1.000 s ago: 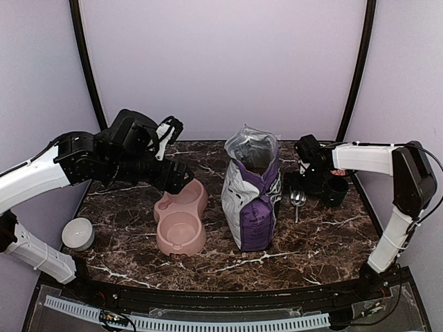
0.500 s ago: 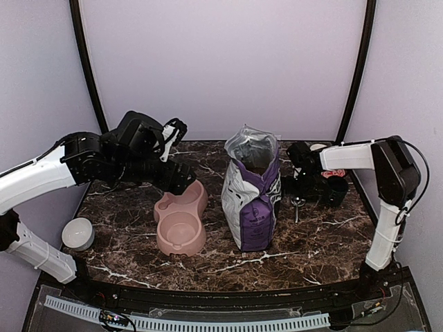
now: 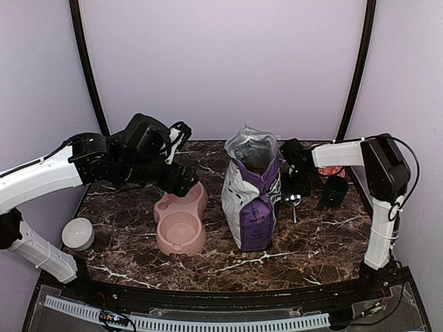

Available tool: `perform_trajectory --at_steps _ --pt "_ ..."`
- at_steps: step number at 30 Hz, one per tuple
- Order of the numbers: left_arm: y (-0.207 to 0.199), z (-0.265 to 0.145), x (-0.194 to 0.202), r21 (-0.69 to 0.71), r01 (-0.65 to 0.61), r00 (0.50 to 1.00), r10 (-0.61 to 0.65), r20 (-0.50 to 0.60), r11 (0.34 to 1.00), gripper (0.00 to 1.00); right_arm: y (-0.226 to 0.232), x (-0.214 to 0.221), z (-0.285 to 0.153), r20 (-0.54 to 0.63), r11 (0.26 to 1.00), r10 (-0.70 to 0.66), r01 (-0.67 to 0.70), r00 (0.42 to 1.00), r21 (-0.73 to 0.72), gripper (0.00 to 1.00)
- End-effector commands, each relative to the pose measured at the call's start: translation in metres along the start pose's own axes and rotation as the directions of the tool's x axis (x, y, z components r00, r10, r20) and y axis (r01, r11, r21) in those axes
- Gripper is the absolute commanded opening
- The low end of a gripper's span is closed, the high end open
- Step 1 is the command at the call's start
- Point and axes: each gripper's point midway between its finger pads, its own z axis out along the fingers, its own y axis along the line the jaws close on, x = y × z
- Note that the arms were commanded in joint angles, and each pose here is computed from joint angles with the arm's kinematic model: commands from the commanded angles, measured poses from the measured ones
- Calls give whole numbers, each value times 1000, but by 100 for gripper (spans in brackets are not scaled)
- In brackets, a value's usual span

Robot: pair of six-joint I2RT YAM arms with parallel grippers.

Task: Serve the pet food
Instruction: Pick up the spatula from the center of the board.

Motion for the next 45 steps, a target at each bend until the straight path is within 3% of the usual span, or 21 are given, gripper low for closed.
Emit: perform_trajectory --at_steps 1,13,28,45 --pt "2 -2 -6 -10 -2 1000 2 18 1000 87 4 1 6 11 1000 -10 10 1000 6 71" --pt "0 1 -8 -6 1 1000 -1 11 1000 86 16 8 -3 23 999 -42 43 999 -23 28" --pt "-2 -3 -9 10 24 1000 -24 12 1000 86 22 4 -23 52 997 -47 50 998 -64 0" --pt "-6 -14 -16 52 58 998 -60 31 997 84 24 1 -54 104 991 -20 33 994 -129 0"
